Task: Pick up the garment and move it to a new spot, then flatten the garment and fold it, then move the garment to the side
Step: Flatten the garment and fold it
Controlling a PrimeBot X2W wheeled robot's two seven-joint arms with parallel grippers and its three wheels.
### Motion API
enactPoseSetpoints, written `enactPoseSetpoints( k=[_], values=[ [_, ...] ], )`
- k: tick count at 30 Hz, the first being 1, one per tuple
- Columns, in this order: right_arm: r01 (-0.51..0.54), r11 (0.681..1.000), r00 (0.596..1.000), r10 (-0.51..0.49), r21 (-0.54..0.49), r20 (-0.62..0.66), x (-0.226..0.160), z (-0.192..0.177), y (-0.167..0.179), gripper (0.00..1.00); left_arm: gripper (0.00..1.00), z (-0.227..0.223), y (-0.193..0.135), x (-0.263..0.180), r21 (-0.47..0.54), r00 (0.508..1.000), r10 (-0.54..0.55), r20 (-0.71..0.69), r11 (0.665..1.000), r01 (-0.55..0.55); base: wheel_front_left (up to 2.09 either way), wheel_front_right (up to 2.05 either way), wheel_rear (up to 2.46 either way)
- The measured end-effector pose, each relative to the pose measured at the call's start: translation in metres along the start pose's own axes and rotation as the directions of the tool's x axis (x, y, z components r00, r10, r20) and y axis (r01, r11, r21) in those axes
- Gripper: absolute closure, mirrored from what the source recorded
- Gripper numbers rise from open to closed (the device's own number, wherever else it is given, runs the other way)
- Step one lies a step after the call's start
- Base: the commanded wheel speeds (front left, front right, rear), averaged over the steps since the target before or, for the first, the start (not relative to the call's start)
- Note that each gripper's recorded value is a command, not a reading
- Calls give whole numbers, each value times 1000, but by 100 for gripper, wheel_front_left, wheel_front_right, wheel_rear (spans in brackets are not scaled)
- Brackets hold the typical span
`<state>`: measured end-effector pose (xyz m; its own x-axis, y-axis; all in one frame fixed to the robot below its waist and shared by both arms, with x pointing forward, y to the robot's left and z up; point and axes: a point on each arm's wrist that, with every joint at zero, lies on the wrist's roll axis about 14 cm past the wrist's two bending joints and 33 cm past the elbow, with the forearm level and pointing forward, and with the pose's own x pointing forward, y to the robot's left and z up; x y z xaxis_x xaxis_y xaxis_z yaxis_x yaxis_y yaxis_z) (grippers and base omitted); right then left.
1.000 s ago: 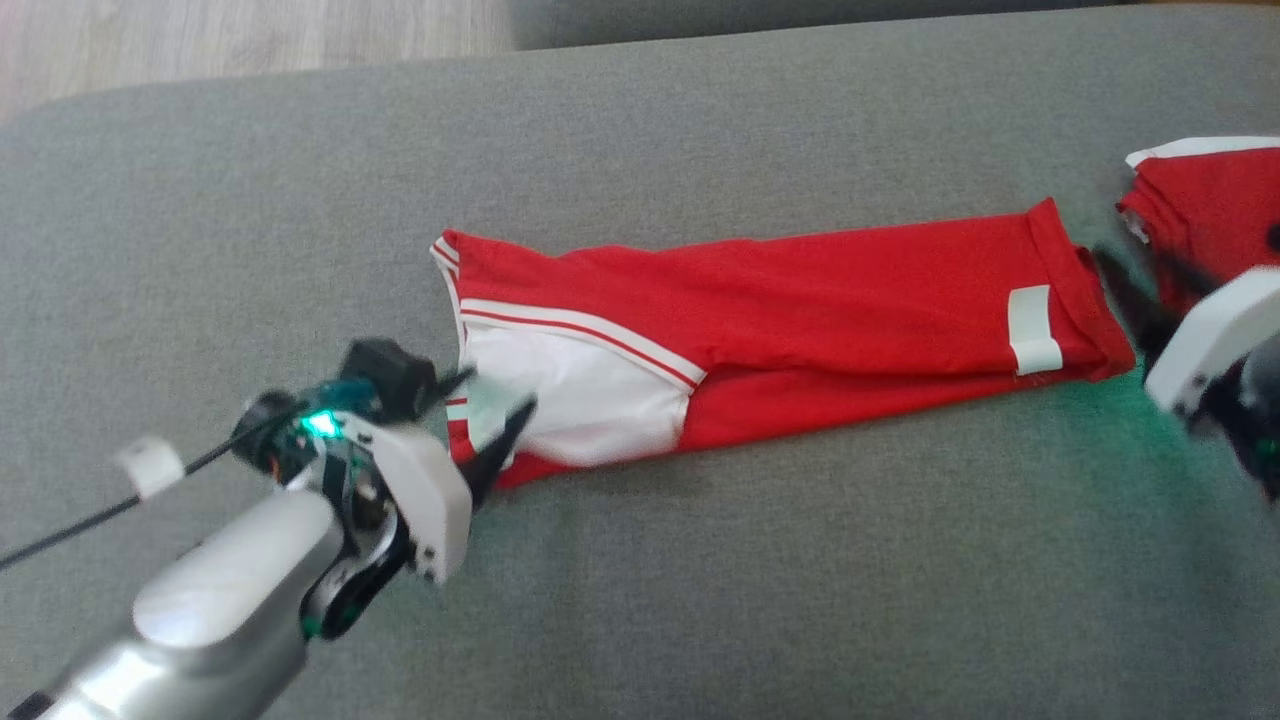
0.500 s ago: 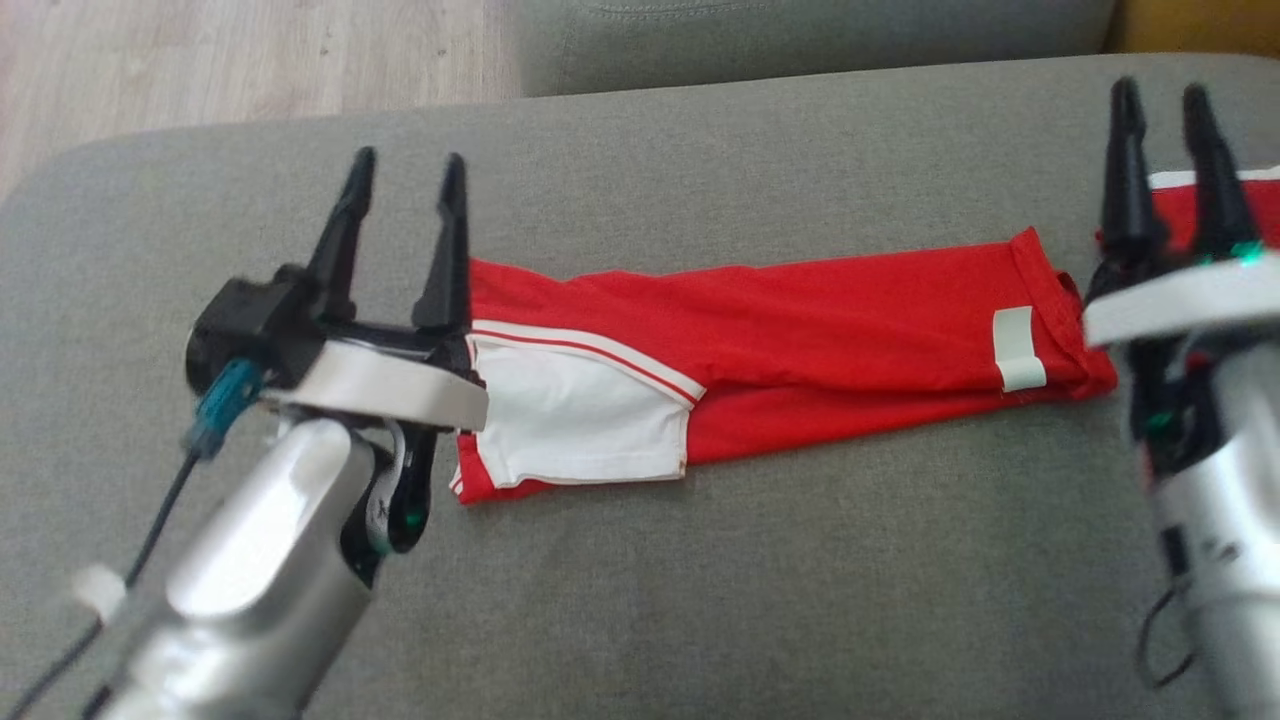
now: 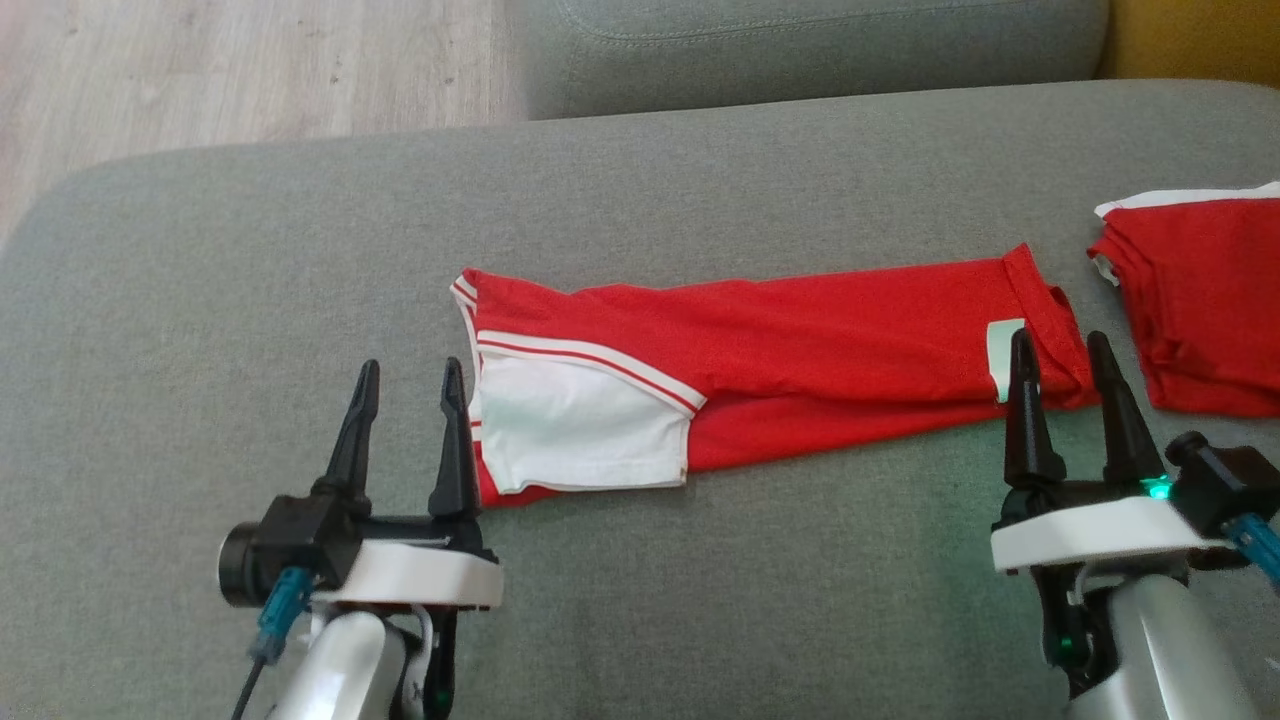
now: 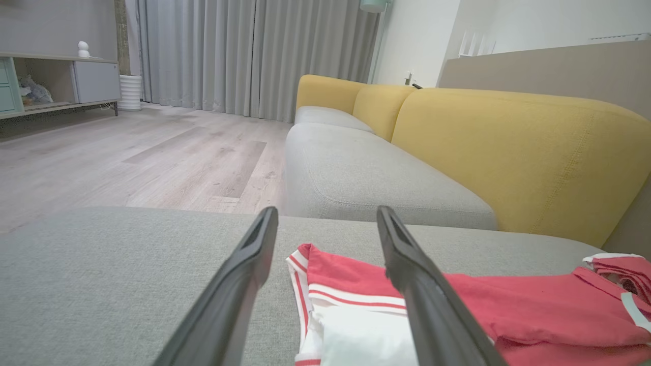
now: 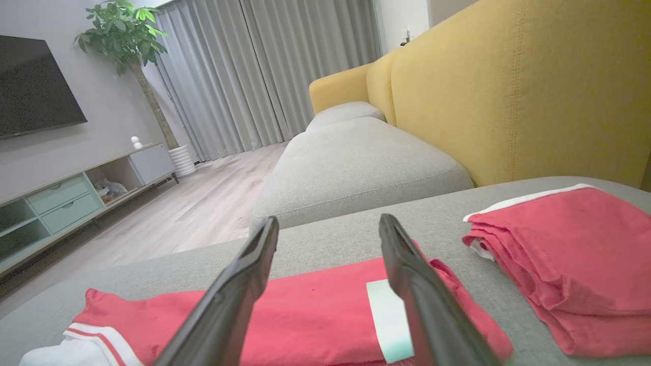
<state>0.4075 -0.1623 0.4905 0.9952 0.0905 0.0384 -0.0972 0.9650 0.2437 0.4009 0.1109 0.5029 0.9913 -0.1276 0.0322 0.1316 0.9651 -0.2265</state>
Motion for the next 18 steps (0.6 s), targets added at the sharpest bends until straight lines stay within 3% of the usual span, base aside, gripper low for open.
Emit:
enactPoseSetpoints(
  k=[5,9,18],
  values=[
    [-2,1000,1000,2,-15,-12,2,-5,2,0,0,-5,1,1,21,1000,-13,-1,1000,13,0,0,0],
    [74,997,991,-78,-39,-112,6,-32,-25,0,0,-14,5,7,31,1000,-18,-22,999,19,0,0,0],
    [233,965,907,-260,-121,-332,29,-86,-85,0,0,-36,13,24,35,997,-17,-76,999,19,0,0,0]
  ],
)
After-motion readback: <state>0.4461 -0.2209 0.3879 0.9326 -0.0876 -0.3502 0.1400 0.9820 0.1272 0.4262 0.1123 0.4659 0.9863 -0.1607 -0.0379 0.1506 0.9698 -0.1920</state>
